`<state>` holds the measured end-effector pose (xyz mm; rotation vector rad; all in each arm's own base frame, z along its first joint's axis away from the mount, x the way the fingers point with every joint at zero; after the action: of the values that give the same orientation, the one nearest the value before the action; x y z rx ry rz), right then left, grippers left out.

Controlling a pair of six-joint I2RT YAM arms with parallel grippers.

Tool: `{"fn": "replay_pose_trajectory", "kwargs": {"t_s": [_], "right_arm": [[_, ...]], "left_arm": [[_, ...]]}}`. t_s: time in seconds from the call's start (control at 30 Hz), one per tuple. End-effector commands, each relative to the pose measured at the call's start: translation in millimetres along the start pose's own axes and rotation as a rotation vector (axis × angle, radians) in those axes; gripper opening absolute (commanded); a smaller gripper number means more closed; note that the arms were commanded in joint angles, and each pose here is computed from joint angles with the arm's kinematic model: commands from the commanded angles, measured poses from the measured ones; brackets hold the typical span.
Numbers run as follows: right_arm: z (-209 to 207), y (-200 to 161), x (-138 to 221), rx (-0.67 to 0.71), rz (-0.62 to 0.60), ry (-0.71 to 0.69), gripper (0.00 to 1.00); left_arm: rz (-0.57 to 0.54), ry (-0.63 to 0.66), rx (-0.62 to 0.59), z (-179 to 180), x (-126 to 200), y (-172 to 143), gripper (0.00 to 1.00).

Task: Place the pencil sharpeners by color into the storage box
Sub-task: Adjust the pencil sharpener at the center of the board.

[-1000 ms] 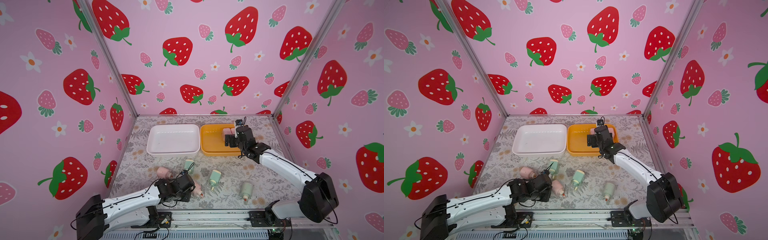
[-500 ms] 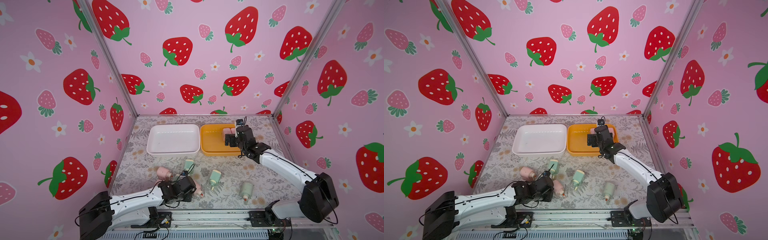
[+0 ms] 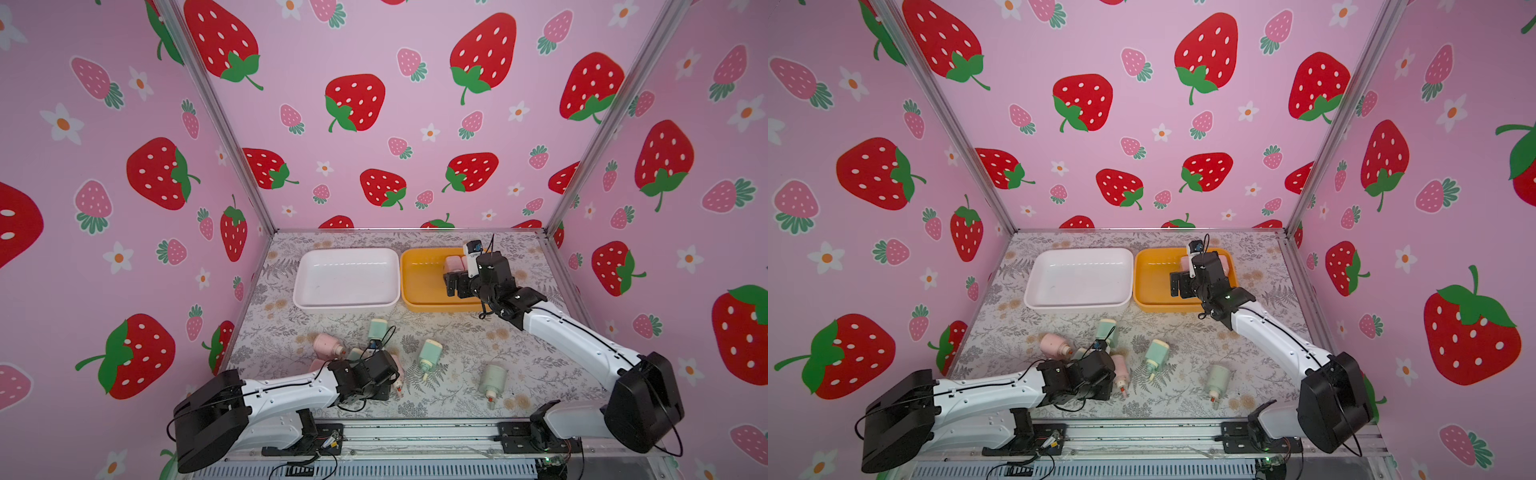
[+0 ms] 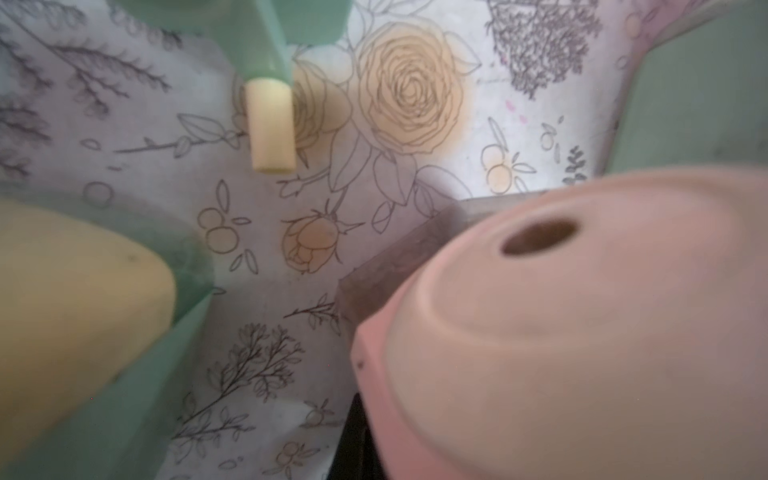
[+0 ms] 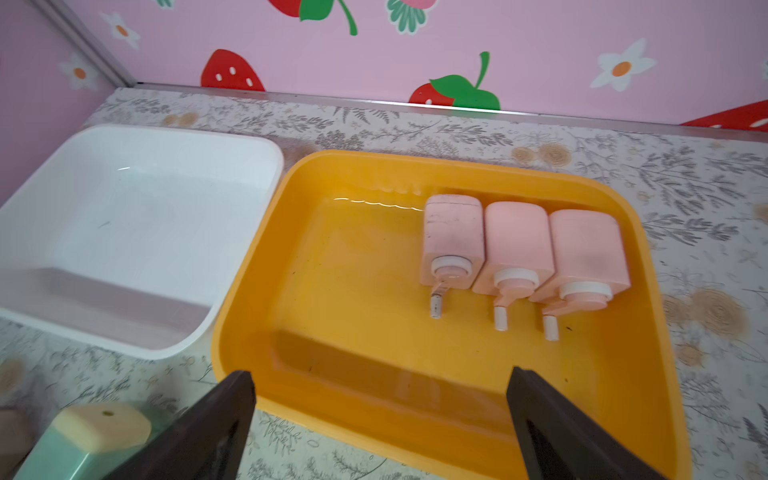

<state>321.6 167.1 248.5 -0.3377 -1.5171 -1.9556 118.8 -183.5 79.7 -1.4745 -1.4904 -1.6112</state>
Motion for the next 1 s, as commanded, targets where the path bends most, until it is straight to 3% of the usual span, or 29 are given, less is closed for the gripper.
{"fn": "replay_pose_trajectory", "kwargs": {"t_s": [0.0,0.17,0.3,0.47,0.57,0.63,0.73,0.93,0.97], "right_arm": [[22.1,-19.6,15.3,0.045,0.146,0.197,1.00],[40.4,-60.4,33.1,0.105,0.352,0.308,1.00],[45.5,-85.9,40.2,0.080,0.446,0.281,0.98],[63.9,-114.6,47.7,0.069,0.548,0.357,0.94],[71.8,-122.3,45.9,0.051,0.552,0.326,0.93],[77.1,-123.8,44.3,0.033,0.530,0.291,0.88],[87.5,-132.0,45.7,0.088,0.503,0.283,0.85],[103.4,-144.7,45.4,0.206,0.463,0.297,0.81],[106.1,-146.9,45.3,0.216,0.451,0.292,0.81]], "left_arm": [[0.014,-0.014,-0.016,-4.0,-4.4,0.6,0.07],[0.006,-0.042,-0.036,-11.9,-4.2,7.7,0.07],[0.005,-0.053,-0.045,-16.6,-5.1,12.1,0.07],[0.014,-0.063,-0.059,-21.2,-7.9,15.3,0.07],[0.020,-0.079,-0.073,-26.6,-8.6,19.0,0.07],[0.025,-0.088,-0.082,-30.2,-7.7,22.0,0.01],[0.015,-0.089,-0.072,-29.3,-6.1,22.0,0.01],[-0.014,-0.107,-0.039,-21.7,8.7,24.6,0.05],[-0.016,-0.097,-0.037,-19.4,12.3,24.9,0.09]]}}
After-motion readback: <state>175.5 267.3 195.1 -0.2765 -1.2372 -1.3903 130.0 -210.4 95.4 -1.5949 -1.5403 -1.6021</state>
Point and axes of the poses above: each gripper's point midway between its finger pads, its own x axis back along the fingers, its own z axis along the line the jaws close on, y = z × x, the point moved 7 cm from there along x, back along the fingers, and after that the axes turned 12 degrees about -x, right-handed, at the moved point
